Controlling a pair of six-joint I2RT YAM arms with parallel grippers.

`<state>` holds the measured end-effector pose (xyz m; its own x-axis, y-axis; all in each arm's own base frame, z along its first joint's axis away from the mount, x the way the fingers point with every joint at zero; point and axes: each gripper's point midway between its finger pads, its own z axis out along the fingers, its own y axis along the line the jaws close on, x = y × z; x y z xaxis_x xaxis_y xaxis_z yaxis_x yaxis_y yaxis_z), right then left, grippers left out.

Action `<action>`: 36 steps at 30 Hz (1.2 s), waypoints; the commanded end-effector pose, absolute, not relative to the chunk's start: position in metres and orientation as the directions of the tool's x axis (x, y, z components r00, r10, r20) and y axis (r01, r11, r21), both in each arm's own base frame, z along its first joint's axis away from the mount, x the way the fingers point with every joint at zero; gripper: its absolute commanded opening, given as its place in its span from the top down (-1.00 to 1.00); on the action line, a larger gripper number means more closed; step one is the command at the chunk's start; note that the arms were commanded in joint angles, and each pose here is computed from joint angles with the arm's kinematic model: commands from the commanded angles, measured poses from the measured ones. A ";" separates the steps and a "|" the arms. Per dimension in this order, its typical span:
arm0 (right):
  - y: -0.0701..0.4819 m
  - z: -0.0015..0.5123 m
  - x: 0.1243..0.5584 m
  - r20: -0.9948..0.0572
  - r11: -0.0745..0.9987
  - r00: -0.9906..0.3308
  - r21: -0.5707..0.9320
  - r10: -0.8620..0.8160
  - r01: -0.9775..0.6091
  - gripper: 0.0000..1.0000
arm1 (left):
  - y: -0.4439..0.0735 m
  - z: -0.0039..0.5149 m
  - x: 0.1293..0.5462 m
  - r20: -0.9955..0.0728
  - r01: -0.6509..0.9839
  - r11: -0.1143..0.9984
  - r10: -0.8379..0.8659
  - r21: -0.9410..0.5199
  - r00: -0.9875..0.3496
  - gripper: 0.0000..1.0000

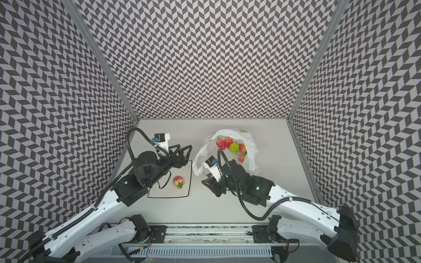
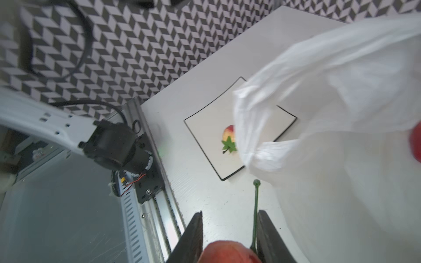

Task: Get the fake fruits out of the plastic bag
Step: 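Carry the peach to the black square while the left gripper releases the bag and rises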

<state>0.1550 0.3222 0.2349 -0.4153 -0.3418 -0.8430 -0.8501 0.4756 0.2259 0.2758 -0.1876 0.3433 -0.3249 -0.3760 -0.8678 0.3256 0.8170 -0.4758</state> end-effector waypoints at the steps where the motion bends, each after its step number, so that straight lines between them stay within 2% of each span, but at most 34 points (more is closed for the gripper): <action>1: 0.354 0.253 0.143 -0.908 0.394 -0.274 0.136 -0.317 -0.909 0.29 | -0.119 0.353 0.283 -0.828 0.042 0.845 -0.510 -0.533 -0.234 -0.50; 3: 0.376 0.243 0.138 -0.907 0.359 -0.249 0.119 -0.341 -0.926 0.29 | -0.091 0.360 0.282 -0.807 -0.040 0.824 -0.563 -0.566 -0.177 -0.49; 9: 0.444 0.206 0.148 -0.881 0.335 -0.244 0.105 -0.405 -0.936 0.29 | -0.044 0.382 0.270 -0.788 -0.146 0.783 -0.614 -0.604 -0.036 -0.48; 14: 0.488 0.169 0.171 -0.835 0.398 -0.290 0.094 -0.467 -0.913 0.30 | -0.026 0.394 0.259 -0.786 -0.186 0.770 -0.619 -0.611 0.020 -0.48; 20: 0.519 0.132 0.194 -0.814 0.478 -0.340 0.089 -0.470 -0.874 0.30 | -0.017 0.401 0.249 -0.784 -0.187 0.765 -0.619 -0.617 0.056 -0.47; 31: 0.542 0.074 0.208 -0.754 0.490 -0.345 0.035 -0.559 -0.871 0.24 | -0.018 0.400 0.250 -0.798 -0.187 0.779 -0.602 -0.598 0.042 -0.48; 36: 0.545 0.059 0.212 -0.737 0.492 -0.337 0.007 -0.585 -0.870 0.07 | -0.020 0.402 0.251 -0.805 -0.177 0.789 -0.592 -0.589 0.041 -0.48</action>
